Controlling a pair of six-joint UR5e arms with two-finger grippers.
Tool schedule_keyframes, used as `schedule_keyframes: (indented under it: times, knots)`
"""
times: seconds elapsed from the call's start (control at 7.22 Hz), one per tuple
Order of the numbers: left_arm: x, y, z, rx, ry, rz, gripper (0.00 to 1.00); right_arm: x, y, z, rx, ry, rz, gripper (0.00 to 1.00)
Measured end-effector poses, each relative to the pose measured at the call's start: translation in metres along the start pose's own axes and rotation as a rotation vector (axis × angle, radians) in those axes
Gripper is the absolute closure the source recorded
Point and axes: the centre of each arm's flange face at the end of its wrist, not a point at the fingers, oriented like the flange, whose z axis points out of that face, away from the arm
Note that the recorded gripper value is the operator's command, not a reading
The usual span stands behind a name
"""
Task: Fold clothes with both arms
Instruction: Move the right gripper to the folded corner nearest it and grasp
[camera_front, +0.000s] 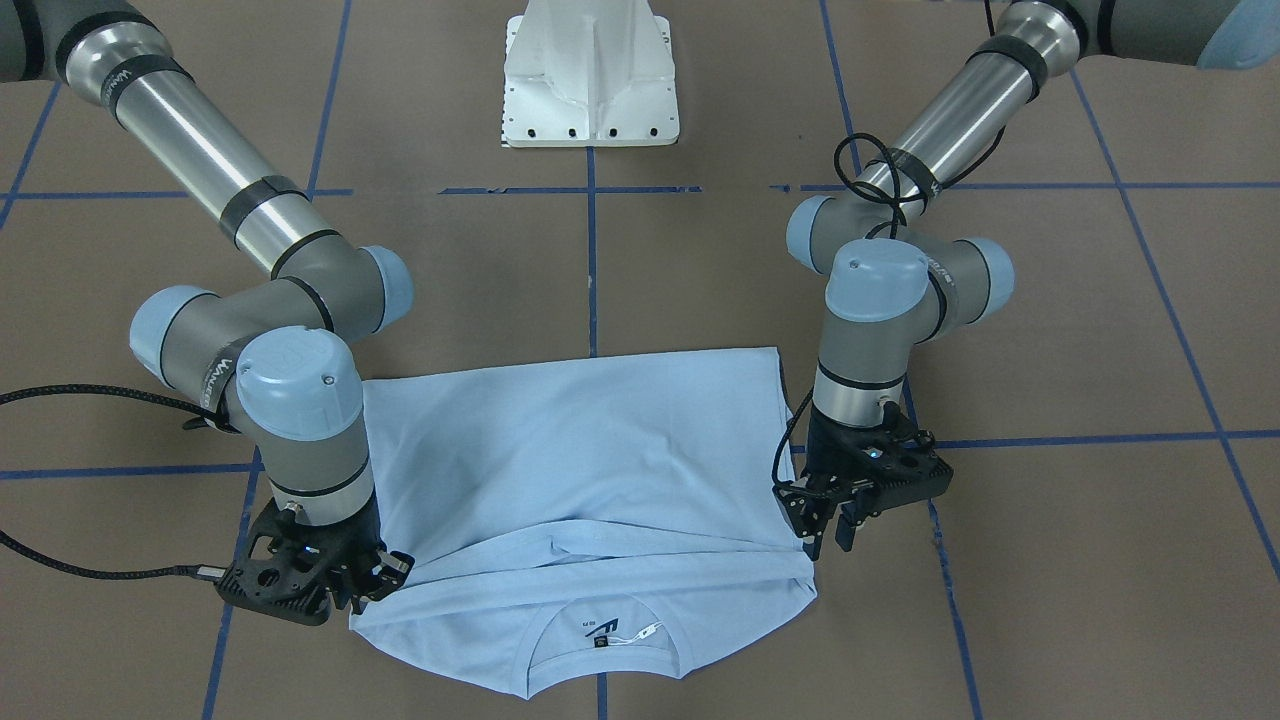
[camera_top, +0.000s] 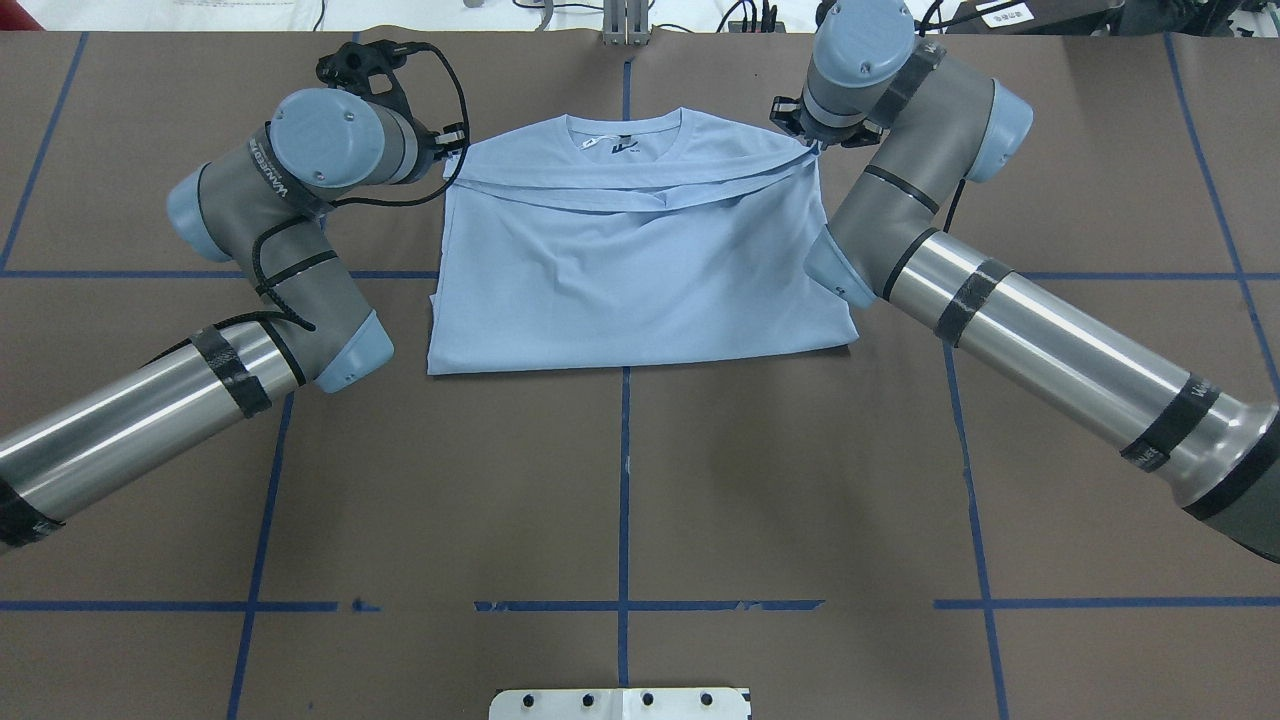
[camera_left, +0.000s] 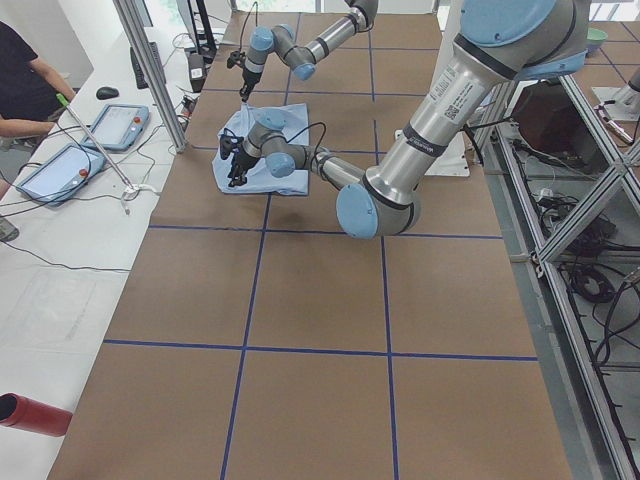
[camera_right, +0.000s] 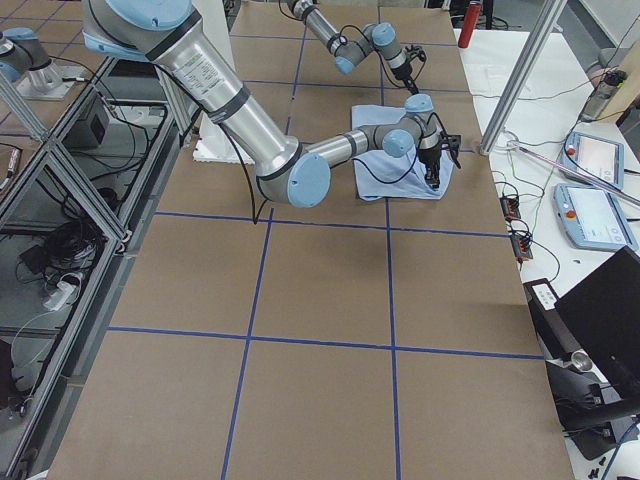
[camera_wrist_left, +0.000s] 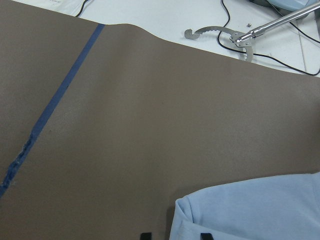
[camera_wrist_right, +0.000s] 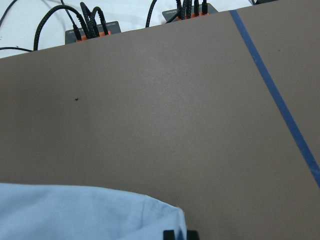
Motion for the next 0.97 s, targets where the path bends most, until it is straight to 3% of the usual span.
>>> schedule_keyframes:
  times: [0.42,0.97]
  knots:
    - [-0.019,-0.002,-0.024,-0.001,0.064,-0.005,0.49,0.009,0.009,-0.018,0.0,-0.045,0.006,0.31]
    - [-0.037,0.006,-0.038,-0.026,0.082,-0.009,0.49,0.09,0.152,-0.057,-0.112,-0.143,0.173,0.24]
